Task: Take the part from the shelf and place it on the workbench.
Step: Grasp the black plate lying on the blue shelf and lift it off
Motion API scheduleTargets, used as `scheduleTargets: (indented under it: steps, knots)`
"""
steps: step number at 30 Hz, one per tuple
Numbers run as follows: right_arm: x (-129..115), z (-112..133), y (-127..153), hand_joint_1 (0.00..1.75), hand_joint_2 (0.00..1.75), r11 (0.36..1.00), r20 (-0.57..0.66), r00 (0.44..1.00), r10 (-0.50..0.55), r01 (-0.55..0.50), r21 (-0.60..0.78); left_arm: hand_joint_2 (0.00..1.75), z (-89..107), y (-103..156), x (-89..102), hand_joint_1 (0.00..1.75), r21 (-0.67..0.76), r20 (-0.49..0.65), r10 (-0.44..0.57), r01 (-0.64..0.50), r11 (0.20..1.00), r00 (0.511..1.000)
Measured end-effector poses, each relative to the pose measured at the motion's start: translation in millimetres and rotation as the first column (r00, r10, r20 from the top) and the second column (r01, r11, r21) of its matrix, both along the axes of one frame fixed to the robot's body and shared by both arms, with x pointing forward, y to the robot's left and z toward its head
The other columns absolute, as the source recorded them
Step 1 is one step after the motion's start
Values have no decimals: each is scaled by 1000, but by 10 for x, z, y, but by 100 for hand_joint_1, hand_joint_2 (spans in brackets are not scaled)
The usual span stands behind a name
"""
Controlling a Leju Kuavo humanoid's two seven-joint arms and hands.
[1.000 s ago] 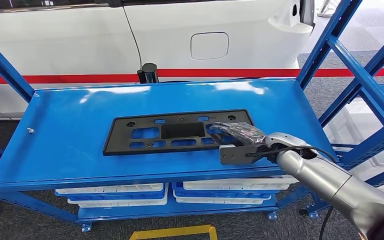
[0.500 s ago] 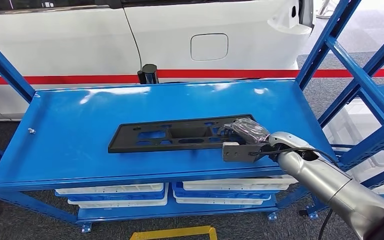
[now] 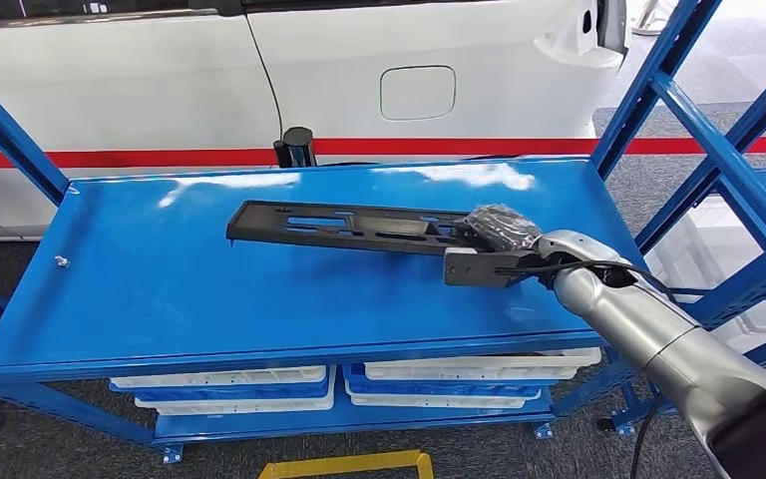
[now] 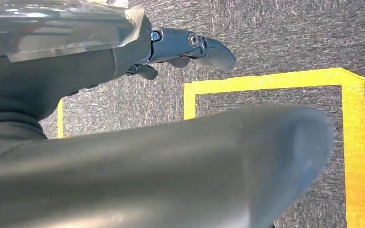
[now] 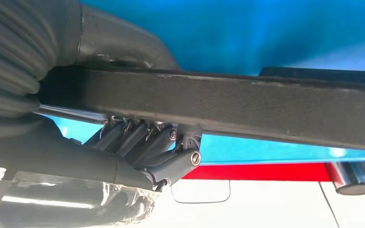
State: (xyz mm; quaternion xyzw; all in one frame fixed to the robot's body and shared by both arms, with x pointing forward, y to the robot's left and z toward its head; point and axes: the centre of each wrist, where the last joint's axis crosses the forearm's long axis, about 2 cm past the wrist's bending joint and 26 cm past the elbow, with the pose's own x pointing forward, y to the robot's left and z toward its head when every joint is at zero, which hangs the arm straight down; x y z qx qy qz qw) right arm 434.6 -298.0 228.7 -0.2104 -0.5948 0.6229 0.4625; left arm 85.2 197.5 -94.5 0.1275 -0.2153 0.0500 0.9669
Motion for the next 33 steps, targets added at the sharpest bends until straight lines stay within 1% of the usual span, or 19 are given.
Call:
scheduleTargets:
  steps: [9, 17, 19, 21, 25, 28, 33]
  knots:
    - [60, -56, -10, 175, 175, 997, 28, 999, -32, 30, 66, 0, 0, 0, -1, 0, 1, 5, 6, -6, 1000, 1000]
    - [84, -124, 2, 175, 175, 978, 56, 997, -55, 42, 205, 0, 0, 0, -1, 0, 1, 27, 5, -5, 1000, 1000]
    - [70, -164, 5, 175, 175, 966, 86, 994, -64, 40, 256, 0, -1, -2, -1, 0, -6, 55, 3, -3, 1000, 998]
    - [47, -216, 12, 175, 175, 945, 141, 986, -85, 35, 324, 0, 0, -4, 3, 0, -8, 100, -1, 2, 1000, 995]
    - [-23, -332, 76, 175, 175, 897, 265, 952, -156, 23, 442, 175, 4, -7, 32, 0, -21, 155, 3, 1, 1000, 988]
    - [-99, -394, 148, 175, 175, 867, 336, 916, -218, 23, 498, 175, 11, -11, 68, 0, -42, 166, 9, -2, 999, 986]
    - [-227, -387, 195, 175, 175, 823, 389, 877, -281, 12, 568, 175, 16, -9, 105, 0, -68, 169, 6, 6, 998, 986]
